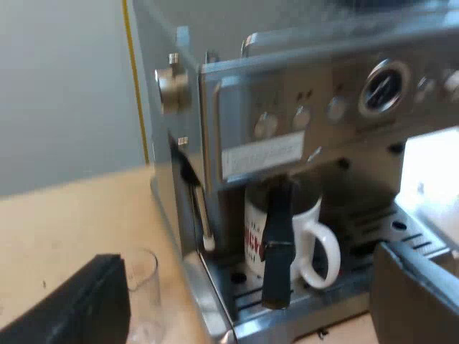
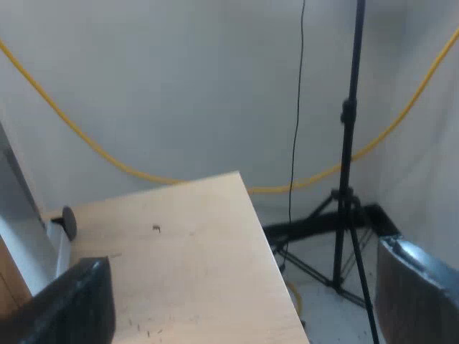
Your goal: Place mug into machine
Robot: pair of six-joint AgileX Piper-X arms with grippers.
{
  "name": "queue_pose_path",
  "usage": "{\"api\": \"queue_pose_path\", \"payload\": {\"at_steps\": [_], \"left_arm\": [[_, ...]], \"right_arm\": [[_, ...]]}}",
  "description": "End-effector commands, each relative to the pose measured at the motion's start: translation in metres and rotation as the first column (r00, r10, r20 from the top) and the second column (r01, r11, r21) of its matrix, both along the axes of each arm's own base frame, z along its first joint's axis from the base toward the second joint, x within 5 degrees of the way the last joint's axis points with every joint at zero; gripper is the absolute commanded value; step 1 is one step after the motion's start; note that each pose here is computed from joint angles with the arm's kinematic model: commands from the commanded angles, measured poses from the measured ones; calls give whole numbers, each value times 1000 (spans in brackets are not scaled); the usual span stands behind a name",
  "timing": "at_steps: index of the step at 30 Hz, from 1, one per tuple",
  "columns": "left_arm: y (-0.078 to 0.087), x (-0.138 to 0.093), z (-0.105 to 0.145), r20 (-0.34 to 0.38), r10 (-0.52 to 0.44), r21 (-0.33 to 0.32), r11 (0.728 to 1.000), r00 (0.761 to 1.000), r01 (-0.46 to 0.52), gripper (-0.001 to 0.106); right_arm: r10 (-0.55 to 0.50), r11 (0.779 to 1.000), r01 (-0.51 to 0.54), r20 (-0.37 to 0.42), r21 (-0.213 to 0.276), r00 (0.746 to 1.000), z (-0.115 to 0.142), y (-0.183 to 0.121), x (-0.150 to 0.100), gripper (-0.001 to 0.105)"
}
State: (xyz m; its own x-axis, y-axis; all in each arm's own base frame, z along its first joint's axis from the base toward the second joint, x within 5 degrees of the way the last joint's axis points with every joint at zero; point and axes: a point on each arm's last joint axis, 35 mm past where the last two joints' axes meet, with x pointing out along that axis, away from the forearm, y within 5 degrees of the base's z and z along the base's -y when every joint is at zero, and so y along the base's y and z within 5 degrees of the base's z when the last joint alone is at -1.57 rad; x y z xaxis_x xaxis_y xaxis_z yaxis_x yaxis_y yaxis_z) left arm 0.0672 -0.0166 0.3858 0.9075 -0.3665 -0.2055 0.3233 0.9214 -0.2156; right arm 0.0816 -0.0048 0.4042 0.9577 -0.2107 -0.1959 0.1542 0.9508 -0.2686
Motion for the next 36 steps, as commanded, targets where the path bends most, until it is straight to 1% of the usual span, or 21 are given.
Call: {"api": "queue_pose_path", "payload": {"at_steps": [1, 2, 3, 5, 6, 10, 12, 14, 15, 17, 20, 21, 23, 25, 29, 33, 36], "left_arm": [[2, -21, 4, 54, 9, -16, 1000, 998, -8, 69], [3, -31, 4, 74, 9, -18, 1000, 997, -8, 69], [4, -34, 4, 78, 9, -19, 1000, 997, -8, 69], [6, -52, 2, 109, 10, -22, 1000, 994, -7, 69], [6, -57, 2, 120, 10, -23, 1000, 993, -7, 69], [9, -81, -6, 149, 10, -27, 1000, 989, -6, 69], [9, -85, -8, 138, 10, -25, 1000, 990, -6, 69], [9, -85, -12, 104, 9, -22, 1000, 994, -7, 69], [9, -85, -13, 98, 9, -21, 1000, 995, -7, 69], [9, -85, -17, 61, 9, -17, 1000, 998, -8, 69], [9, -86, -22, 12, 13, -11, 1000, 1000, -13, 69], [9, -87, -23, 2, 15, -9, 1000, 1000, -15, 69], [10, -90, -27, -45, 14, -4, 1000, 999, -14, 69], [10, -90, -29, -66, 17, -1, 1000, 998, -17, 69], [10, -90, -30, -74, 24, 2, 1000, 997, -24, 69], [11, -84, -36, -82, 65, 16, 998, 994, -64, 69], [10, -74, -49, -122, 82, 28, 996, 989, -79, 69]], "right_arm": [[7, 1000, -7, 53, -8, 999, 1, -1, -16, 75], [7, 1000, -7, 77, -7, 997, 1, -1, -24, 75], [7, 1000, -7, 87, -7, 996, 0, -1, -27, 75], [7, 1000, -6, 126, -5, 992, -4, -2, -40, 75], [7, 1000, -6, 141, -5, 990, -5, -2, -45, 75], [4, 1000, -4, 205, -2, 979, -14, -3, -66, 75], [4, 1000, -4, 234, 0, 972, -18, -4, -75, 75], [3, 1000, -4, 258, 1, 966, -24, -4, -82, 75], [3, 1000, -4, 253, 0, 968, -26, -4, -81, 75], [3, 1000, -4, 233, 2, 972, -30, -4, -79, 75], [-26, 1000, 26, 196, 1, 980, -33, -5, -80, 75], [-27, 1000, 27, 191, 1, 981, -33, -5, -80, 75], [-38, 999, 38, 170, 2, 985, -36, -6, -80, 75], [-40, 999, 40, 150, 1, 988, -38, -6, -80, 75], [-40, 999, 40, 89, -5, 995, -45, -6, -81, 75], [-27, 1000, 27, 62, -5, 998, -50, -5, -78, 75], [-27, 1000, 27, 36, -7, 999, -57, -5, -73, 75]]}}
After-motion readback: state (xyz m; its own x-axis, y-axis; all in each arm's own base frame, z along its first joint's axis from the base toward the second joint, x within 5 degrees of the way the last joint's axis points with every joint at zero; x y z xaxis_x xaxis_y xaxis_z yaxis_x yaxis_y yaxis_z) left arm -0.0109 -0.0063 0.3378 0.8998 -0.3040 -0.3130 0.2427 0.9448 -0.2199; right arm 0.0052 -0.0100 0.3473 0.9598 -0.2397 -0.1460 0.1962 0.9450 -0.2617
